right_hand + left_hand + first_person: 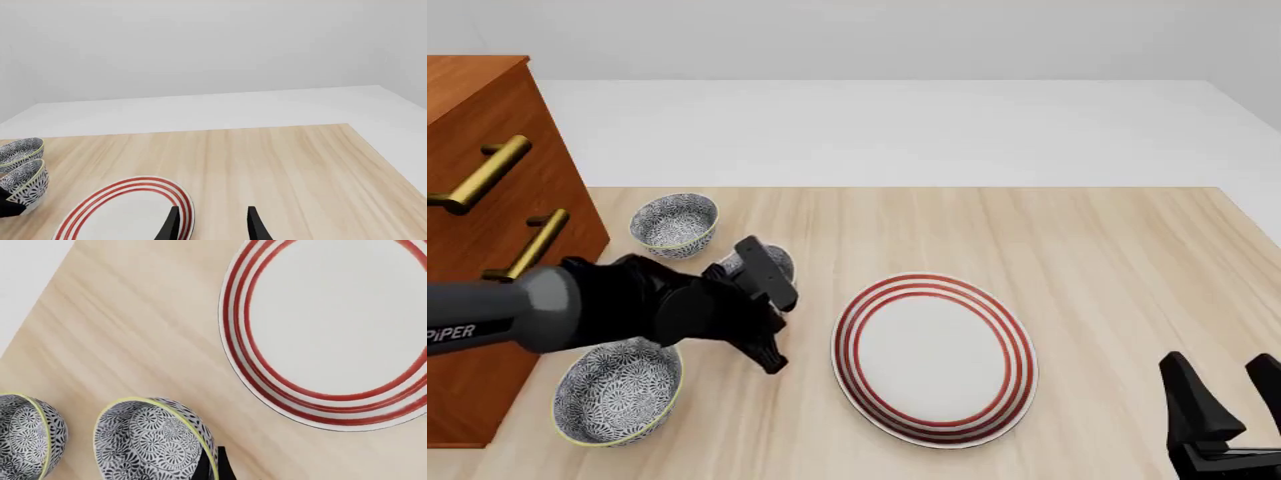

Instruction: Pick up the bowl and put it in the middle on the plate.

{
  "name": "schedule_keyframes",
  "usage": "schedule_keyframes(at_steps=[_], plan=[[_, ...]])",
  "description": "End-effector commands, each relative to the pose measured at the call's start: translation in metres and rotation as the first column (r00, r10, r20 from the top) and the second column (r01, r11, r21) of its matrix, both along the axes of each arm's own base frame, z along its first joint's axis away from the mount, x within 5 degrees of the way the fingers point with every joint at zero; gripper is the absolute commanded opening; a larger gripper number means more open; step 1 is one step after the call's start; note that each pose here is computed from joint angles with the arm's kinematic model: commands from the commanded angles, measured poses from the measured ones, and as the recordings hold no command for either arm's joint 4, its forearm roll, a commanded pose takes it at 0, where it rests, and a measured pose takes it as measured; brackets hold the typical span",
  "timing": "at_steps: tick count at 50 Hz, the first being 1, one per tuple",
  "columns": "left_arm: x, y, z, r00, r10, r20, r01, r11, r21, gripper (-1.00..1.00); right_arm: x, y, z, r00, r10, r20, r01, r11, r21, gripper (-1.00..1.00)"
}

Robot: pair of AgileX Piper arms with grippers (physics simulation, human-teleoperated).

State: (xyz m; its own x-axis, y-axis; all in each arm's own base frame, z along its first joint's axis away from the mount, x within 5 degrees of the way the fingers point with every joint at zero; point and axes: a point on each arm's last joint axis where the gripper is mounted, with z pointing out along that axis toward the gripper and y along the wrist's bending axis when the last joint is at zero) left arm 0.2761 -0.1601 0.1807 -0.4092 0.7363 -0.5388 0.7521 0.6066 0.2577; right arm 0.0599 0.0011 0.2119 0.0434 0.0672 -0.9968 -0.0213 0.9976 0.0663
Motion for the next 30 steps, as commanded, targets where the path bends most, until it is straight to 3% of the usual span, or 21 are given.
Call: schedule_keyframes(at_steps=[1,17,30], plan=[[-0.008,-0.014,0.017,0.999,-0.048,0.025,0.049,0.999,-0.015,-1.0,0.0,0.0,0.0,1.0,0.0,0.0,0.0,1.0,0.0,1.0],[-0.009,-0.05,0.049,0.992,-0.111,0.055,0.115,0.992,-0.059,-1.0,0.0,0.0,0.0,1.0,0.0,0.0,0.0,1.0,0.0,1.0],[-0.012,-0.078,0.055,0.986,-0.157,0.053,0.161,0.984,-0.079,-1.0,0.0,0.0,0.0,1.0,0.0,0.0,0.0,1.0,0.0,1.0]])
